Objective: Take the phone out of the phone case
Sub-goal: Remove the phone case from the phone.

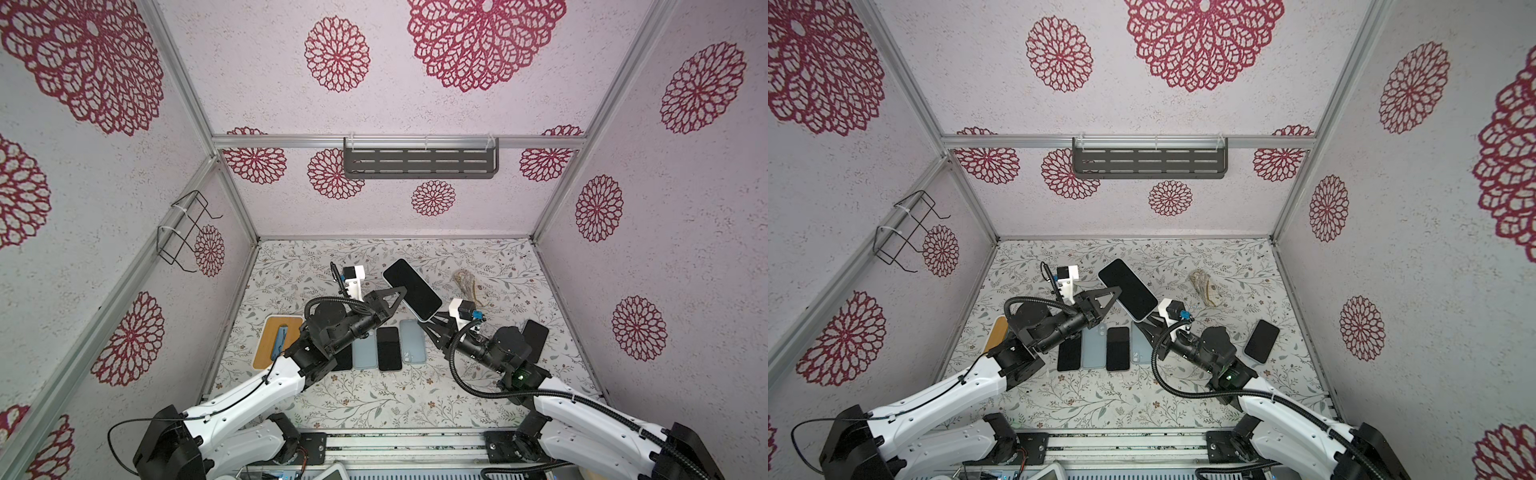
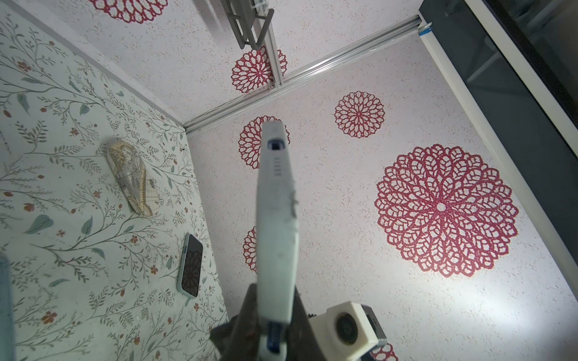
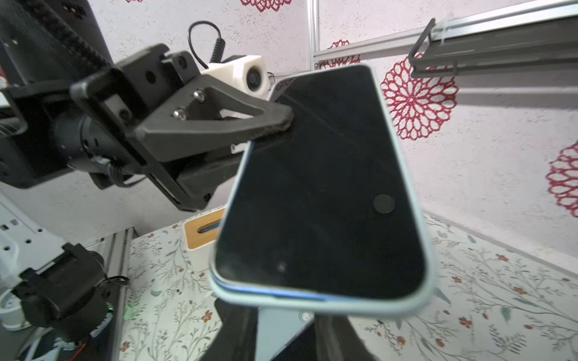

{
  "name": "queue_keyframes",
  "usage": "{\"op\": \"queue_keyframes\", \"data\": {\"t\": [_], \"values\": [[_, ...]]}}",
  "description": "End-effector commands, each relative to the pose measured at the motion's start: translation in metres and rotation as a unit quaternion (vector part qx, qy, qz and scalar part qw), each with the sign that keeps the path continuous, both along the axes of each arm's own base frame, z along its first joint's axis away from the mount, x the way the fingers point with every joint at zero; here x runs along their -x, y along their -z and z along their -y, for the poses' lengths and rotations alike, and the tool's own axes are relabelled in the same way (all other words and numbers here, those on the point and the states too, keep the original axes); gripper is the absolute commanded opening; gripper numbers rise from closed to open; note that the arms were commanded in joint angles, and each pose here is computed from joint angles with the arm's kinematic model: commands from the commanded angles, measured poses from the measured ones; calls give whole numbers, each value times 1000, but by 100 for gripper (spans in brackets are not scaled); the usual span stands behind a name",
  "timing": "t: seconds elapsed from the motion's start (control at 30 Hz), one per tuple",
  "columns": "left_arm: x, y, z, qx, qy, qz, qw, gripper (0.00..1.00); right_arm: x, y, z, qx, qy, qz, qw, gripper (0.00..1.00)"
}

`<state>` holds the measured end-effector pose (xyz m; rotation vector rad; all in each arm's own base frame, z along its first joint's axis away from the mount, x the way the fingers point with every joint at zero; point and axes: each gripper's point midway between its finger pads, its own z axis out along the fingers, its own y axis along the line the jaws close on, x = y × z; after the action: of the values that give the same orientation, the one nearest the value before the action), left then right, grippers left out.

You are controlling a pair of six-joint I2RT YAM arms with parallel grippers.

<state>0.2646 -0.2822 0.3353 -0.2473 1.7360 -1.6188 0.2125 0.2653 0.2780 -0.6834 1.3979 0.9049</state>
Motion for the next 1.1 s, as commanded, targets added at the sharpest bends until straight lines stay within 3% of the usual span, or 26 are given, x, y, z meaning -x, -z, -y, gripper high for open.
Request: {"op": "queue_keyframes", "data": {"t": [0.0, 0.13, 0.4, 0.6, 1.07], "values": [[9, -32, -18, 22, 0, 45, 999, 0, 8, -17, 5, -33, -11, 19, 999, 47], [9, -34, -23, 35, 0, 53, 998, 0, 13, -15, -1, -54, -41, -3, 998, 57], [6, -29, -18, 44, 7, 55, 997, 0, 22, -43, -6, -121, -85, -10, 989, 62], [5, -26, -16, 47, 8, 53, 997, 0, 28, -58, -6, -149, -105, -4, 983, 61], [11, -29, -6, 53, 27, 59, 996, 0, 21, -59, -9, -152, -101, -11, 983, 50]]}}
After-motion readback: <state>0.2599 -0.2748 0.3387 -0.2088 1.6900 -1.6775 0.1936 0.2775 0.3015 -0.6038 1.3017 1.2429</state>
